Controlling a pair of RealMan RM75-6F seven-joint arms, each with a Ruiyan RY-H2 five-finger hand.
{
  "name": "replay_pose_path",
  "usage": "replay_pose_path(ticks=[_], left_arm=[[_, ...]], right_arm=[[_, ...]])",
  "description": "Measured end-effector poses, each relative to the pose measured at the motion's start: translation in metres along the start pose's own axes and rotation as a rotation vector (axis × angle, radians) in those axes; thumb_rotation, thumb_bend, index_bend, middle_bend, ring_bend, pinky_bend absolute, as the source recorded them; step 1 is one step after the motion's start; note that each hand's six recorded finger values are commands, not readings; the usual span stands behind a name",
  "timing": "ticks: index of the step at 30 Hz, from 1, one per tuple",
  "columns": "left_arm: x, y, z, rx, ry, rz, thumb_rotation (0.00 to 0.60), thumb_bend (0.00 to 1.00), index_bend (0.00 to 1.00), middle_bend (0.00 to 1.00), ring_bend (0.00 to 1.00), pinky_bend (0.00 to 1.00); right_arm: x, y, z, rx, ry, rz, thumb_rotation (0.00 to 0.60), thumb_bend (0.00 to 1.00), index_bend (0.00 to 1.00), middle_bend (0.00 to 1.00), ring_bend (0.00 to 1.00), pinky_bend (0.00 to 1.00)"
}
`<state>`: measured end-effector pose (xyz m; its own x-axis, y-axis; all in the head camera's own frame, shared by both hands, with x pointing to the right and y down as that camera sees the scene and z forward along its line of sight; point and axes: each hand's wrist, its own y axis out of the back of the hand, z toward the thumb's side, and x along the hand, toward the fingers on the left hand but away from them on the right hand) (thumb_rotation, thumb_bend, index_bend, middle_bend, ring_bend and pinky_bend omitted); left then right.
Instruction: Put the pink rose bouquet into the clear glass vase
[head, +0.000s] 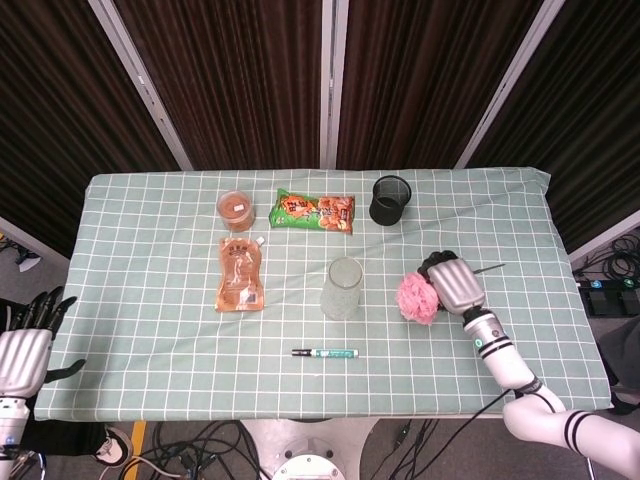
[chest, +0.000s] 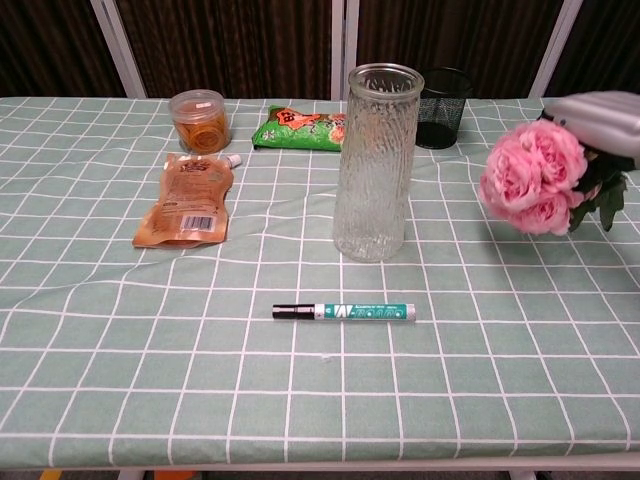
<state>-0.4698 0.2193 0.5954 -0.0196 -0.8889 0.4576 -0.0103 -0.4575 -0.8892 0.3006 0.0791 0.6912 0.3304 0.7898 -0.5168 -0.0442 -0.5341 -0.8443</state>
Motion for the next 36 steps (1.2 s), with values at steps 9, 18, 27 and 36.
replay_pose_path(ticks=[9, 18, 27, 36], left_arm=[[0.004, -0.007, 0.008, 0.004, -0.019, -0.025, 0.6, 0.0, 0.12, 0.0, 0.0, 0.14], [0.005, -0.012, 0.01, 0.004, -0.017, -0.04, 0.6, 0.0, 0.12, 0.0, 0.0, 0.14], [0.006, -0.014, 0.007, 0.003, -0.01, -0.046, 0.6, 0.0, 0.12, 0.0, 0.0, 0.14], [0.004, -0.014, 0.001, 0.001, 0.005, -0.038, 0.6, 0.0, 0.12, 0.0, 0.0, 0.14]], right_arm=[[0.002, 0.114, 0.001, -0.09, 0.021, -0.228, 0.6, 0.23, 0.62, 0.43, 0.25, 0.28], [-0.002, 0.155, 0.034, -0.44, 0.155, -0.307, 0.6, 0.21, 0.63, 0.44, 0.25, 0.32], [0.003, 0.188, 0.086, -0.721, 0.373, -0.444, 0.6, 0.21, 0.63, 0.45, 0.25, 0.34], [0.01, 0.189, 0.128, -1.066, 0.475, -0.43, 0.6, 0.21, 0.63, 0.45, 0.25, 0.35]])
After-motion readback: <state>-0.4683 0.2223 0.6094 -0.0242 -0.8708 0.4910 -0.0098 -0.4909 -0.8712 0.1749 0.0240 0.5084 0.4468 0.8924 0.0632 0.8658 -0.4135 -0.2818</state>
